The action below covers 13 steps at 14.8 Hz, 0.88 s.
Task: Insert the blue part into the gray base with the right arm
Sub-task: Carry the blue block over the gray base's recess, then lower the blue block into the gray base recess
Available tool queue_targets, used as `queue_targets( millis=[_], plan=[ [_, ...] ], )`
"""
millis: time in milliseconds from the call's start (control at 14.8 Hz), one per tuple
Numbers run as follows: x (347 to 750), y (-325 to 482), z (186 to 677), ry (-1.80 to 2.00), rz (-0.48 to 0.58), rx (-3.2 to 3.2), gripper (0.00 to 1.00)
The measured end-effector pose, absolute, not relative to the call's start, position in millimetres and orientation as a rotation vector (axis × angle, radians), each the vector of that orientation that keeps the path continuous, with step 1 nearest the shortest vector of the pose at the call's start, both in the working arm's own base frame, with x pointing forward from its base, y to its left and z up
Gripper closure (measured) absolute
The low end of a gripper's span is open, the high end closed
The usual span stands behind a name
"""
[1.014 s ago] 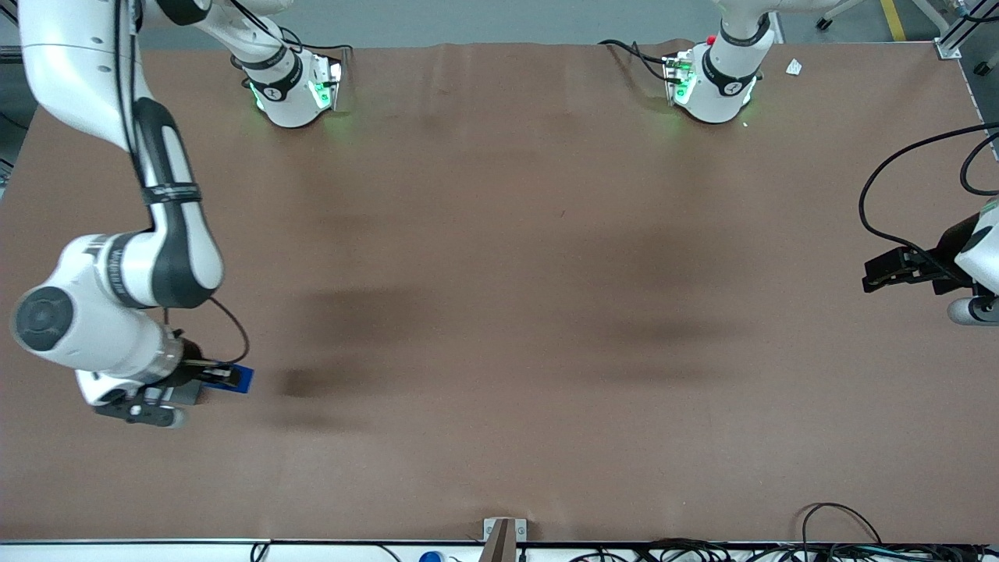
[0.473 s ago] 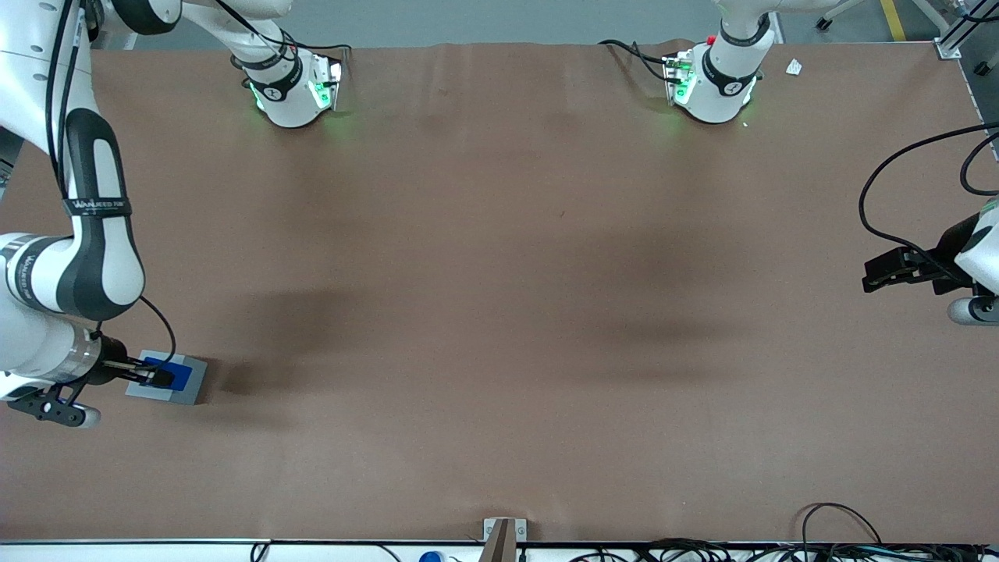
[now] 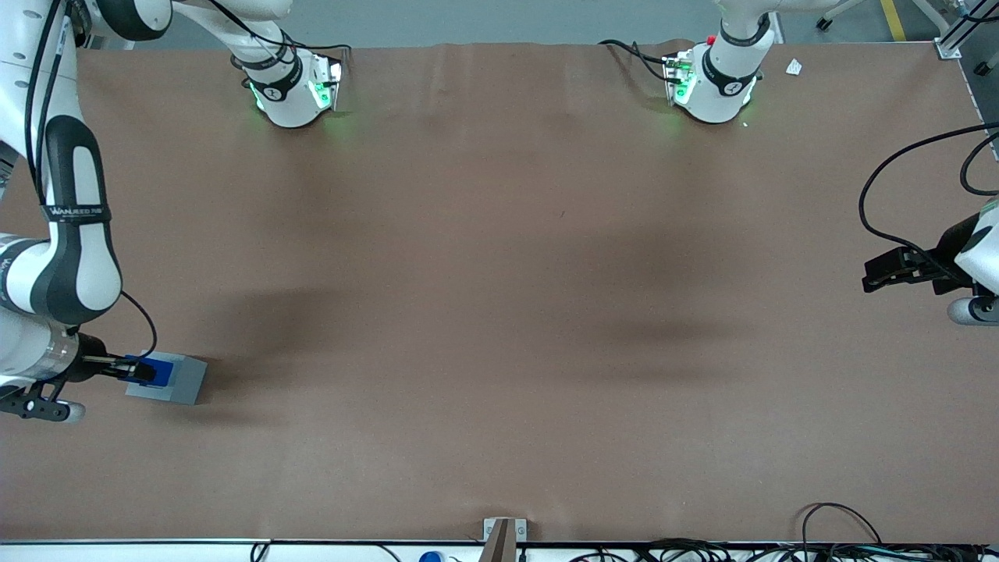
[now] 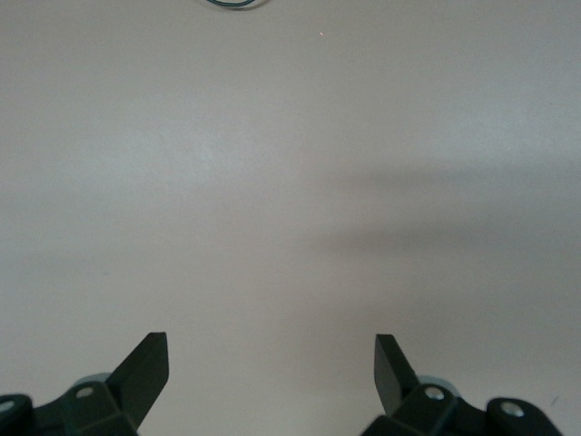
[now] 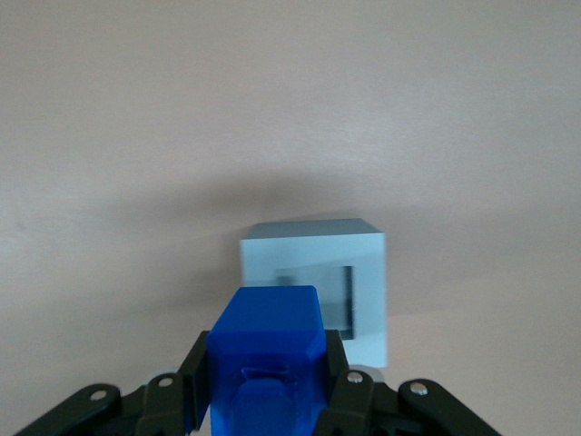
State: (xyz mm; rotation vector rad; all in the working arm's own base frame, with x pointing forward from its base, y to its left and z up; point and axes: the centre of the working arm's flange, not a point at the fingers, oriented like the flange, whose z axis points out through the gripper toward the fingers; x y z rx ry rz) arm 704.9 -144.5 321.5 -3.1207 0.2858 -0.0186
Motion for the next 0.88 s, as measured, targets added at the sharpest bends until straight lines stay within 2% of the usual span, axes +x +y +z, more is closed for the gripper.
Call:
queue_targets(
  millis=[879],
  plan=[
    [704.4, -160.7, 307.5, 0.249, -0.01, -3.125, 0.49]
  ],
)
